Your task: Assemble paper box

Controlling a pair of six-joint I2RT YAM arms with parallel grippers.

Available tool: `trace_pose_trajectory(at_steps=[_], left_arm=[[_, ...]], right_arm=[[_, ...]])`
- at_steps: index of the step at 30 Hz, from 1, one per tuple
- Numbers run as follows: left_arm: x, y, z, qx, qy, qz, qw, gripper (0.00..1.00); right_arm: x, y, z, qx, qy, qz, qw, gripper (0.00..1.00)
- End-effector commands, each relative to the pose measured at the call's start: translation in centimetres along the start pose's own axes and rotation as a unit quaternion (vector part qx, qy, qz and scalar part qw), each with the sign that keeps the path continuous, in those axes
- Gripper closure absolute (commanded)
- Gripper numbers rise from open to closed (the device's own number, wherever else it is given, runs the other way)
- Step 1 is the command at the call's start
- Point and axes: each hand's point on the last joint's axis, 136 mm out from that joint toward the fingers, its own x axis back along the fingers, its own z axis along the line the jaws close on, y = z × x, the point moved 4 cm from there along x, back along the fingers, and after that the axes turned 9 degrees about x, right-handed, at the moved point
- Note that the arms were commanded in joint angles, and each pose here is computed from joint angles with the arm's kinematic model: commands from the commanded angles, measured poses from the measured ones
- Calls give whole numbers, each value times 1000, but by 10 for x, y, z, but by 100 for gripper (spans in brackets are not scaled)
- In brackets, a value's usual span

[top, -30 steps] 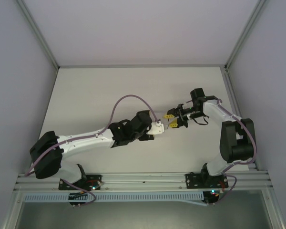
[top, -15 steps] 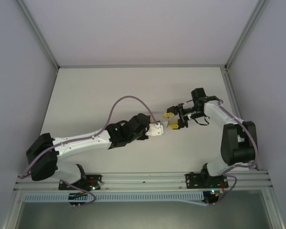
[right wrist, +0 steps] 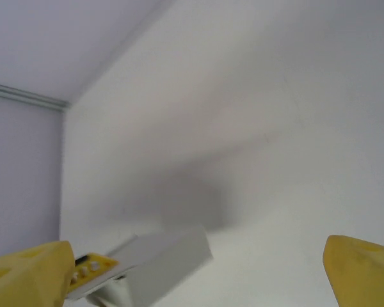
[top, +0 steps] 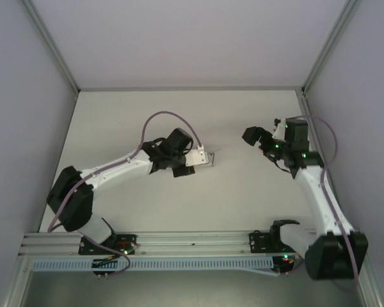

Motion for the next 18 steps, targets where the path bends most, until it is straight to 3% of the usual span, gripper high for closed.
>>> trace_pose_trajectory(at_steps=[1,4,8,12,18], left_arm=[[-7,-10,-3,56,-87,40,994,66],[-17,-10,7,83,-113,55,989,63],[-27,-13,8,87,-129,65,986,53],[-36,-16,7,85,-139,72,984,48],[-44,-21,7,88,-140,79,983,45]], right_arm=[[1,27,34,127,110,-120,979,0],[-20,13,47,166,138,-71,974,4],[-54,-7,58,202,189,30,961,22],[-80,-7,59,233,216,54,947,36],[-99,-40,52,329,223,170,902,37]])
